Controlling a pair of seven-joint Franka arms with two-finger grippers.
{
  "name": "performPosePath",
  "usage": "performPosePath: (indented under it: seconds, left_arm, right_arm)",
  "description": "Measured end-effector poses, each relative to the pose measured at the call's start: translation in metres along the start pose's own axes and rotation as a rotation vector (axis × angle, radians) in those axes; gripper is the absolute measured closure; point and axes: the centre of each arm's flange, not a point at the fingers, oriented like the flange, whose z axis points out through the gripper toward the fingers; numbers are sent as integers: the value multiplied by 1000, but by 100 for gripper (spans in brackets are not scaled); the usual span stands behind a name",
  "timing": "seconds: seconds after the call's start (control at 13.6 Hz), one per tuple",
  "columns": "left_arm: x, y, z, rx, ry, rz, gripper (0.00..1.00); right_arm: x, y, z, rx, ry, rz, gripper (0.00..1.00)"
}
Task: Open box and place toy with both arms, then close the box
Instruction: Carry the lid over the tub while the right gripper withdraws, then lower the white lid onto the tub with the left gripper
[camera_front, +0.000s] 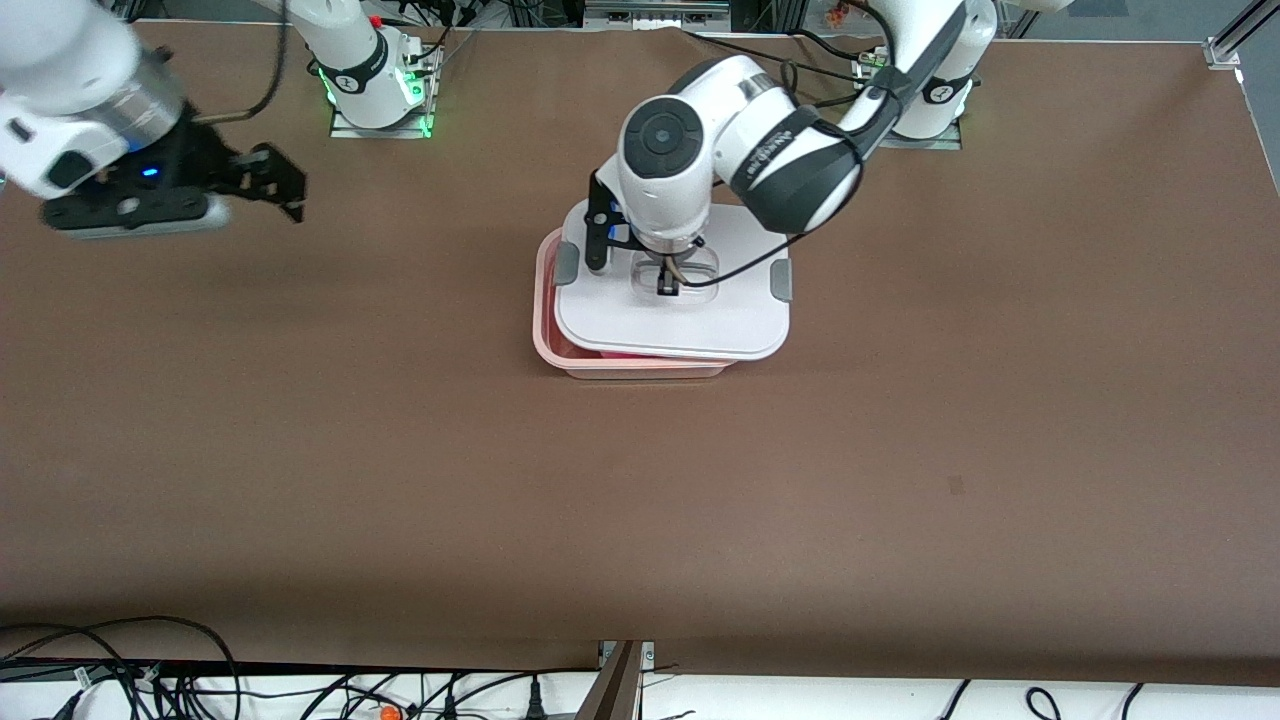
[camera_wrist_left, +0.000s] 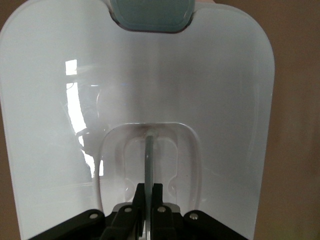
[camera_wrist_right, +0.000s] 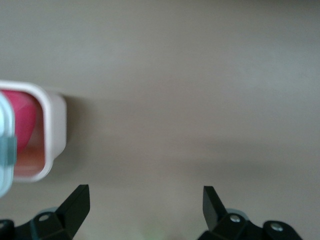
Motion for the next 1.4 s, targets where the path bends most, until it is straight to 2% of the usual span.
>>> performPosePath:
  seconds: [0.07, 0.22, 0.37, 0.59, 1.4]
  left_arm:
    - [11, 5, 7, 10, -4, 1, 93]
    - [29, 11, 22, 41, -20, 6, 93]
    - [38, 10, 33, 55, -15, -8, 93]
    - [39, 3, 35, 62, -4, -33, 93]
    - [38, -10, 36, 65, 9, -122, 93]
  right_arm:
    - [7, 28, 5, 8, 1, 28, 0]
    - [14, 79, 13, 28, -4, 0, 0]
    - [14, 104, 16, 35, -9, 8, 0]
    - [13, 91, 16, 34, -26, 88, 0]
    - [12, 78, 15, 33, -24, 92, 0]
